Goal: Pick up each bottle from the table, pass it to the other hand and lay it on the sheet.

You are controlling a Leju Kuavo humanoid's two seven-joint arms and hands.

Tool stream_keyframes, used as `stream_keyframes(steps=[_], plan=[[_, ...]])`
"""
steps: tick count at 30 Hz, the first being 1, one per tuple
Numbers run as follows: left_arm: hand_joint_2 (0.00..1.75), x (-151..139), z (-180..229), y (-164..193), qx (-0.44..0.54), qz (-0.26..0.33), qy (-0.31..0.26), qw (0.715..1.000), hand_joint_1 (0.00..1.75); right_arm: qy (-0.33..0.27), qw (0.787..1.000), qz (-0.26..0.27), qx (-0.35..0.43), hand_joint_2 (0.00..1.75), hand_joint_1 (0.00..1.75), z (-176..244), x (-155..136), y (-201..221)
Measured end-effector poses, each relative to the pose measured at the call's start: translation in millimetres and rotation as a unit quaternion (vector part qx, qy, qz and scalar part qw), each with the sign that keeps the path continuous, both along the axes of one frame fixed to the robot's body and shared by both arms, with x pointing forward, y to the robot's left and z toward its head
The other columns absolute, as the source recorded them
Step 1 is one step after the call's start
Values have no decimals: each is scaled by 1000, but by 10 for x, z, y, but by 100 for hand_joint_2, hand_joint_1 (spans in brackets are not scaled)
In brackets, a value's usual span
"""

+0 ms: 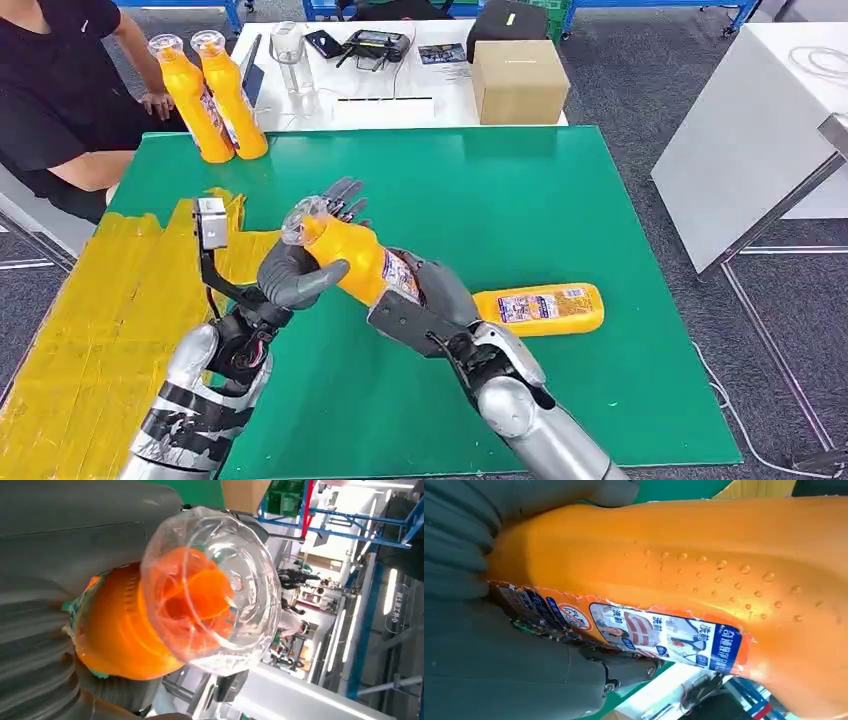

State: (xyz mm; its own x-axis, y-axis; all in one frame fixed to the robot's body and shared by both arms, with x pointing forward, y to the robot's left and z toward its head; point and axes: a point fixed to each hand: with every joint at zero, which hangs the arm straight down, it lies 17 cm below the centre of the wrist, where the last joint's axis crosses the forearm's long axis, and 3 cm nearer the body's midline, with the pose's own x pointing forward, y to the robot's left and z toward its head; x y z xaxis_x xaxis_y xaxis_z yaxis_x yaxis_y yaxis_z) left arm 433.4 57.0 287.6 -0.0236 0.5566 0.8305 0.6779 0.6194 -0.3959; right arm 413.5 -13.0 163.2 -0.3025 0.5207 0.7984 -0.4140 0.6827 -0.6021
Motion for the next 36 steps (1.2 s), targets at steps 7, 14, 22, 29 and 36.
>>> stream_keyframes(steps=[7,14,22,29,36], plan=[[175,23,0,-10,-3,3,2,1000,0,5,1000,13,-7,175,175,-58,-74,113],[175,49,-10,5,-4,7,5,1000,168,8,1000,21,-9,175,175,-91,-117,179],[175,36,3,5,-17,-5,11,1000,175,10,1000,20,-15,175,175,-135,-118,181],[175,51,3,31,-22,-3,14,1000,175,11,1000,22,-15,175,175,-138,-116,207],[175,63,-7,47,-23,-1,16,1000,175,11,999,23,-19,175,175,-158,-121,216]])
